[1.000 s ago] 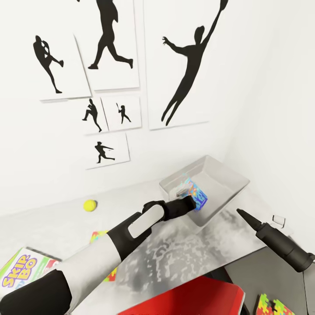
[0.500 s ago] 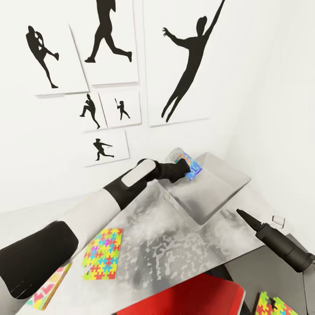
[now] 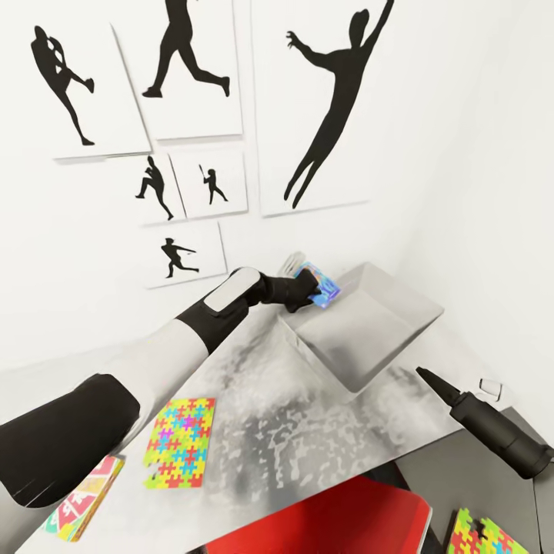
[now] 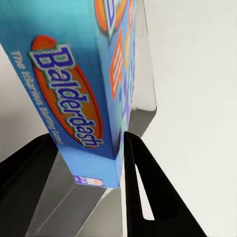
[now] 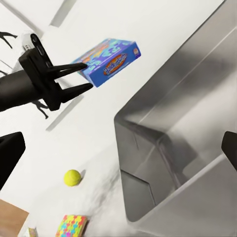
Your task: Put all the toys in the child's room - the three board games (two on the bed and one on the table), the two jigsaw puzzles on the table, and the tennis ball on the table - inside the toy box on the table in the child's room.
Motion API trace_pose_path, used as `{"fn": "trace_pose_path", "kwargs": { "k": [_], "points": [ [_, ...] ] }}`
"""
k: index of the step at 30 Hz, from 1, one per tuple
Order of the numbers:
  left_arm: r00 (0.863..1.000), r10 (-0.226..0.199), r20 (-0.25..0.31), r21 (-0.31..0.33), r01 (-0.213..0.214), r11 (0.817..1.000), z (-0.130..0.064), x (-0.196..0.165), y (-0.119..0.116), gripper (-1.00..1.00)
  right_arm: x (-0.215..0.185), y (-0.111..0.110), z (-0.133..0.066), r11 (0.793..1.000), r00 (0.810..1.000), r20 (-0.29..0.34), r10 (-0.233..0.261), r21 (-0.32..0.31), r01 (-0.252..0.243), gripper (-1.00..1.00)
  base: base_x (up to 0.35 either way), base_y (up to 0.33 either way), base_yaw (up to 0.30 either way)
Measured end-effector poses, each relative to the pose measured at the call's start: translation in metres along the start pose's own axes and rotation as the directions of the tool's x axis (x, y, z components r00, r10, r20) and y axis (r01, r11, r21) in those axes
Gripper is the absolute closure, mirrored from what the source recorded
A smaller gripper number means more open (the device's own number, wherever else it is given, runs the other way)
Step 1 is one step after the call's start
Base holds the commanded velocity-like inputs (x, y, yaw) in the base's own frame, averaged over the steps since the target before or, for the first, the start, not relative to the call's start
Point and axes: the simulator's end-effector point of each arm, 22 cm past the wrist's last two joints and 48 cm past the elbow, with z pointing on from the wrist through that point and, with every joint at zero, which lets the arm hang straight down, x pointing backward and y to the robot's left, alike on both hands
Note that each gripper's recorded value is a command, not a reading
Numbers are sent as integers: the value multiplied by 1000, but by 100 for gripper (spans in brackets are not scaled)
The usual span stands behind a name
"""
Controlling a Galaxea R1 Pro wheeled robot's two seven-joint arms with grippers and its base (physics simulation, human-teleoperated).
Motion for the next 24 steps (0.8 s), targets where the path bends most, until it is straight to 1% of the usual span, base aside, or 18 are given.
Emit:
{"fn": "trace_pose_path", "kwargs": {
  "k": [3,4,6,11,15,17,19,20,22,24],
  "points": [
    [1000,-6,-3,-80,6,997,1,0,20,100,1,-1,0,1000,1000,-1,4,1,-4,-100,0,0,0],
    [1000,-9,-4,-98,8,995,1,1,25,100,1,-1,0,1000,1000,-2,5,1,-5,-100,0,0,0],
    [1000,-11,-8,-118,10,993,2,2,30,100,0,-4,-1,1000,1000,3,8,6,-8,-100,0,0,0],
    [1000,-4,-20,-129,1,992,5,5,33,100,-3,-11,-8,1000,1000,17,11,28,-11,-100,0,0,0],
    [999,19,-30,-100,-22,995,6,10,20,100,-2,-16,-9,999,1000,16,14,37,-15,-100,0,0,0],
    [999,32,-38,-68,-35,997,5,15,5,100,0,-17,-9,999,1000,13,15,41,-15,-100,0,0,0],
    [997,45,-61,-33,-47,998,5,26,-9,100,1,-19,-9,999,1000,10,16,45,-17,-100,0,0,0],
    [996,49,-70,-30,-51,998,6,30,-10,100,2,-20,-9,999,1000,10,17,46,-17,-100,0,0,0],
    [993,26,-113,-5,-27,1000,9,47,-17,100,2,-21,-9,999,1000,8,18,50,-18,-100,0,0,0],
    [988,2,-156,3,-2,1000,12,63,-18,100,3,-23,-9,998,1000,7,19,52,-20,-100,0,0,0]
  ]
}}
